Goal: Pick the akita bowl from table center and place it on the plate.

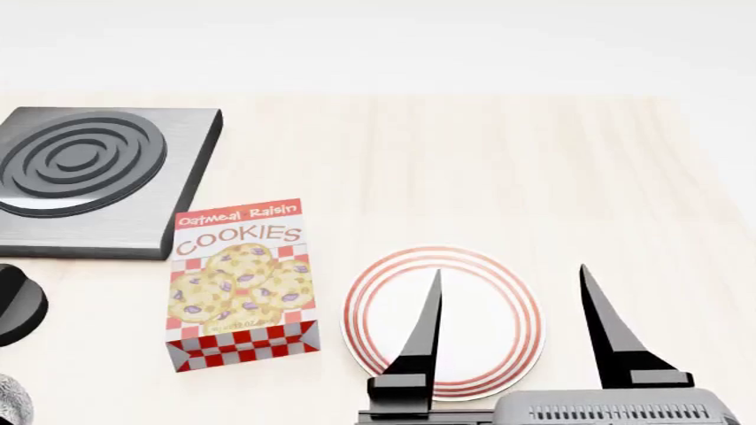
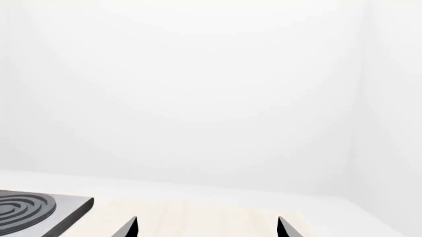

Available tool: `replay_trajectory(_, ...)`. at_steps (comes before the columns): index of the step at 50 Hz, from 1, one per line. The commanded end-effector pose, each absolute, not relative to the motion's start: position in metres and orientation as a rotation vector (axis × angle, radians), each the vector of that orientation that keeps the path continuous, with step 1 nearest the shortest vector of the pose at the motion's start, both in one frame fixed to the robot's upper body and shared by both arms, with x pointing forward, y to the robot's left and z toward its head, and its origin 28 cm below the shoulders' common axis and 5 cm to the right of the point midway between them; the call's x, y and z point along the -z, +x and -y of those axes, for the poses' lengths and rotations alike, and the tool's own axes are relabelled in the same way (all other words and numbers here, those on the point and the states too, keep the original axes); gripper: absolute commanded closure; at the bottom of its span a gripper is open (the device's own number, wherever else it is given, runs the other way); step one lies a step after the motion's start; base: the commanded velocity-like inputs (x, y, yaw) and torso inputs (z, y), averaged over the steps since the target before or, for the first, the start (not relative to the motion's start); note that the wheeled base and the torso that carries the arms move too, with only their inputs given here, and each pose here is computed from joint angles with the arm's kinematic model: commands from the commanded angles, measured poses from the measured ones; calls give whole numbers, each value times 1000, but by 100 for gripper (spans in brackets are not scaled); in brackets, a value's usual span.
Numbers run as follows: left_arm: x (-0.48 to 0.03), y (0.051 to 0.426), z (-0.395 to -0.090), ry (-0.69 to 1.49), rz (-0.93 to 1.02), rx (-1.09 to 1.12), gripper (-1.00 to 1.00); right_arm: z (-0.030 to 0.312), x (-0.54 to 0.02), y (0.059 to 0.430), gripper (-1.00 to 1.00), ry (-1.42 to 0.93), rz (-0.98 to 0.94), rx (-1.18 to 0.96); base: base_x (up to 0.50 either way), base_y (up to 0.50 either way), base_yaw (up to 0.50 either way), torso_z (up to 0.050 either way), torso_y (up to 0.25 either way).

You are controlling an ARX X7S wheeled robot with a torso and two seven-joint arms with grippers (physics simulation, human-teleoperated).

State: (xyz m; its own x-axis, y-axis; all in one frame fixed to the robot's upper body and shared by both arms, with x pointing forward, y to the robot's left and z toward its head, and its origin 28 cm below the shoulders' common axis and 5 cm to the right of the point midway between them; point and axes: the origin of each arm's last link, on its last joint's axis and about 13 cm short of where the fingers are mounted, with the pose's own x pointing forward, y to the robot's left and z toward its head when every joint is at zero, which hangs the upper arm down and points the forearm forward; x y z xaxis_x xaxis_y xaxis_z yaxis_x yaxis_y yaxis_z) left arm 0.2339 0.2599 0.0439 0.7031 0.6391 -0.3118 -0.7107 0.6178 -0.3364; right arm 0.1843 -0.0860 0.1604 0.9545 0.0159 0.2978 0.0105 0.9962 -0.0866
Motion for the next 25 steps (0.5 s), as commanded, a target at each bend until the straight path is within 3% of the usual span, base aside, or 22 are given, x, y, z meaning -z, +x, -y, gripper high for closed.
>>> replay_trajectory(1, -45, 234, -256, -495, -181, -754, 100, 86, -161, 184, -100, -87, 305, -2, 0, 0, 0, 0, 0)
replay_trajectory(25, -89, 223, -227, -496, -89, -515, 100, 86, -161, 184, -100, -86, 307, 1, 0, 0, 0, 0, 0)
